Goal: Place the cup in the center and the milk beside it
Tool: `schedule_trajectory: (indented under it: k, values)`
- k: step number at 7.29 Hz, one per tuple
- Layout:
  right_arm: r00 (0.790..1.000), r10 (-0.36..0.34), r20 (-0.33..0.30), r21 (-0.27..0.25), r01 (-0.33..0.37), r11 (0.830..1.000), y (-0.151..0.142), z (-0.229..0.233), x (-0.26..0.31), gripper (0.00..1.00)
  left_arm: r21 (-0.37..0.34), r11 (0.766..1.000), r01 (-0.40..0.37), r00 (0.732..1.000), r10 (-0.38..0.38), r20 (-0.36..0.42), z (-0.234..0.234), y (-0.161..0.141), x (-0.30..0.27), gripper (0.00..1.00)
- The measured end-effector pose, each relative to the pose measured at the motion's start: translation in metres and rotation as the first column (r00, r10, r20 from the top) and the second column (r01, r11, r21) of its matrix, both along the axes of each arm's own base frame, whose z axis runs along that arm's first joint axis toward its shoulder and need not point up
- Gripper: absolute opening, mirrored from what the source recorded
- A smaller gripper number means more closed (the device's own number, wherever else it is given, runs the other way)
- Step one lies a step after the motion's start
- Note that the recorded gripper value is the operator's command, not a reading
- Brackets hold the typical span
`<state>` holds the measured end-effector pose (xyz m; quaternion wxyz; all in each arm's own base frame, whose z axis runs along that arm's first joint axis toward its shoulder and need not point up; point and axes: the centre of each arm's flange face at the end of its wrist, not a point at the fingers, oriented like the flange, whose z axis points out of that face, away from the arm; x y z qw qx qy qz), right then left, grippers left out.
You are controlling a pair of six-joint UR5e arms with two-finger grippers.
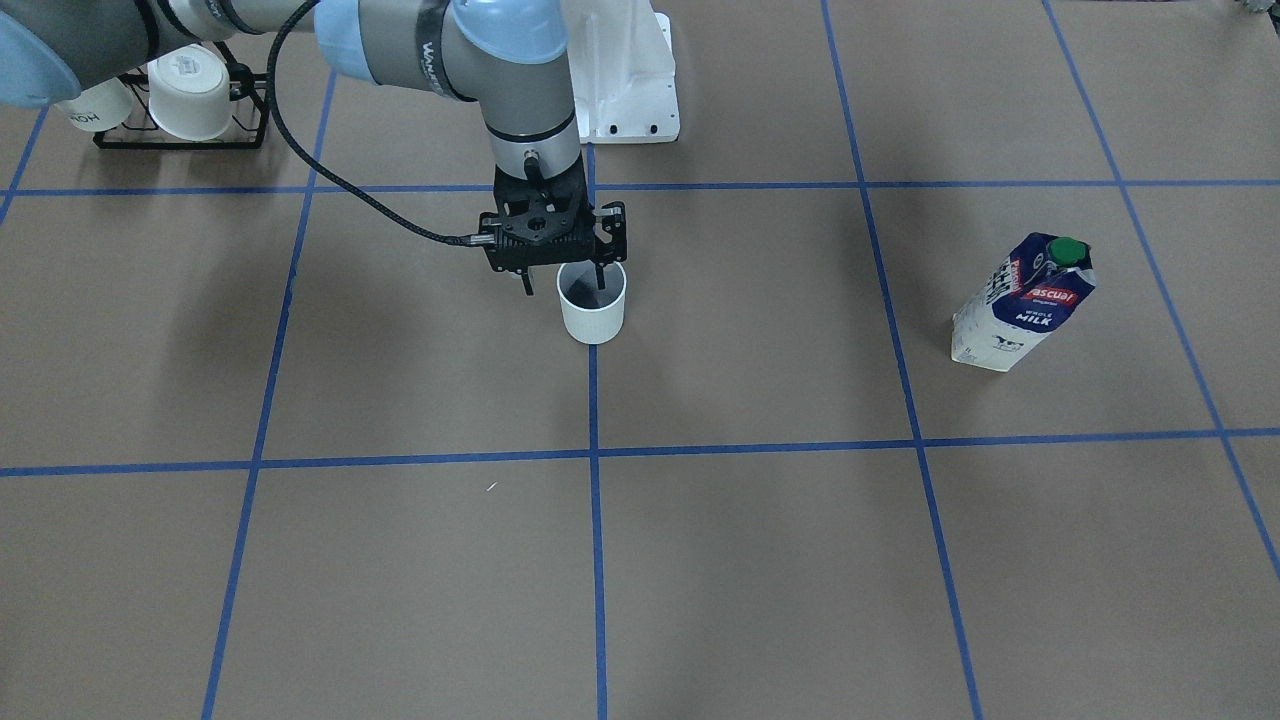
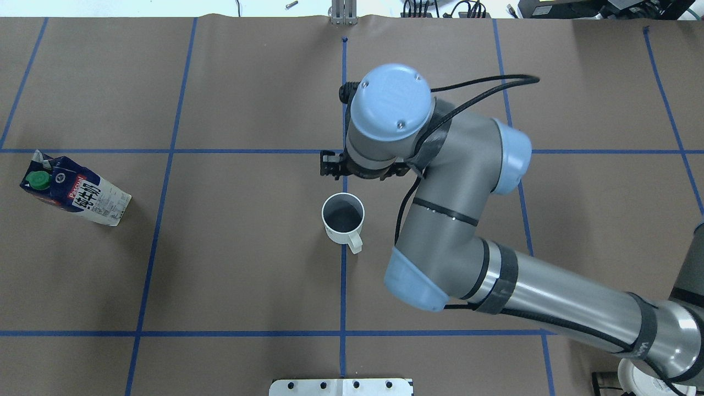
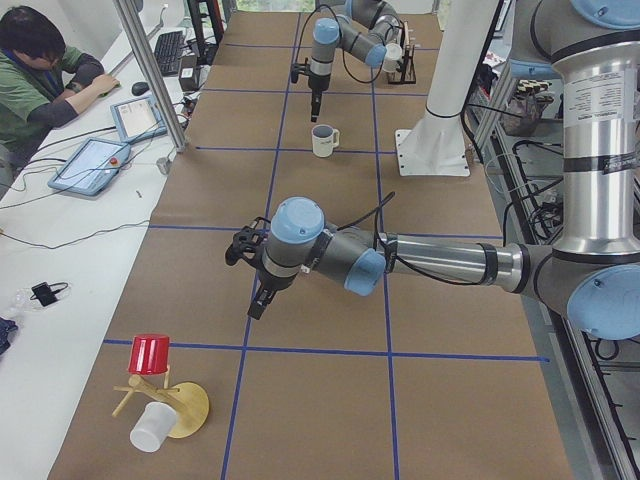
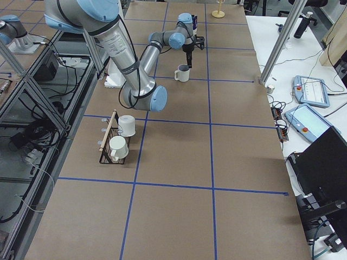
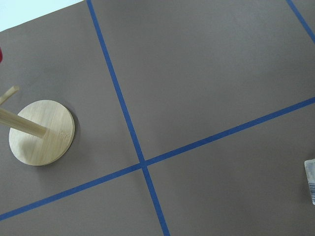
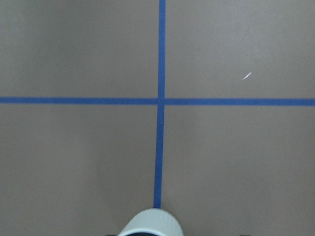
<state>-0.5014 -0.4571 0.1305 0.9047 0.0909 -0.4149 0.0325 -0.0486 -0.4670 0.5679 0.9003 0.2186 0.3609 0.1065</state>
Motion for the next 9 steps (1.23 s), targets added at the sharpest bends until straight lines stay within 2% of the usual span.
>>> schedule_trajectory:
  k: [1, 2, 3, 4, 5, 6, 7, 9]
  values:
    - [1.000, 0.005, -0.010, 0.011, -0.005, 1.000, -0.032, 0.014, 0.039, 1.00, 0.027, 1.000, 0.000, 1.000, 0.000, -0.001, -0.003, 0.000, 0.000, 1.00]
    - [0.998, -0.031, -0.047, 0.019, 0.032, 0.999, -0.069, 0.057, 0.093, 1.00, 0.059, 0.998, 0.000, 1.000, 0.000, -0.003, -0.005, 0.002, 0.000, 1.00]
    - [0.991, -0.100, -0.091, 0.043, 0.104, 0.994, -0.103, 0.112, 0.159, 1.00, 0.084, 0.996, 0.000, 1.000, 0.001, -0.005, -0.005, 0.006, 0.001, 1.00]
    - [0.978, -0.164, -0.133, 0.082, 0.175, 0.981, -0.130, 0.166, 0.235, 1.00, 0.110, 0.994, -0.001, 1.000, 0.001, -0.008, -0.004, 0.011, 0.001, 1.00]
    - [0.964, -0.211, -0.165, 0.107, 0.230, 0.967, -0.141, 0.222, 0.311, 1.00, 0.128, 0.992, -0.003, 1.000, 0.005, -0.011, -0.005, 0.015, 0.002, 1.00]
    - [0.949, -0.244, -0.201, 0.115, 0.271, 0.956, -0.136, 0.284, 0.384, 1.00, 0.127, 0.992, -0.007, 0.999, 0.012, -0.037, -0.010, 0.015, 0.005, 1.00]
    - [0.935, -0.269, -0.233, 0.104, 0.299, 0.949, -0.116, 0.347, 0.450, 1.00, 0.094, 0.996, 0.001, 0.995, 0.008, -0.096, -0.019, 0.015, 0.012, 1.00]
    - [0.923, -0.287, -0.256, 0.051, 0.309, 0.950, -0.052, 0.444, 0.548, 1.00, -0.026, 0.999, 0.020, 0.978, -0.025, -0.208, -0.053, 0.012, 0.050, 1.00]
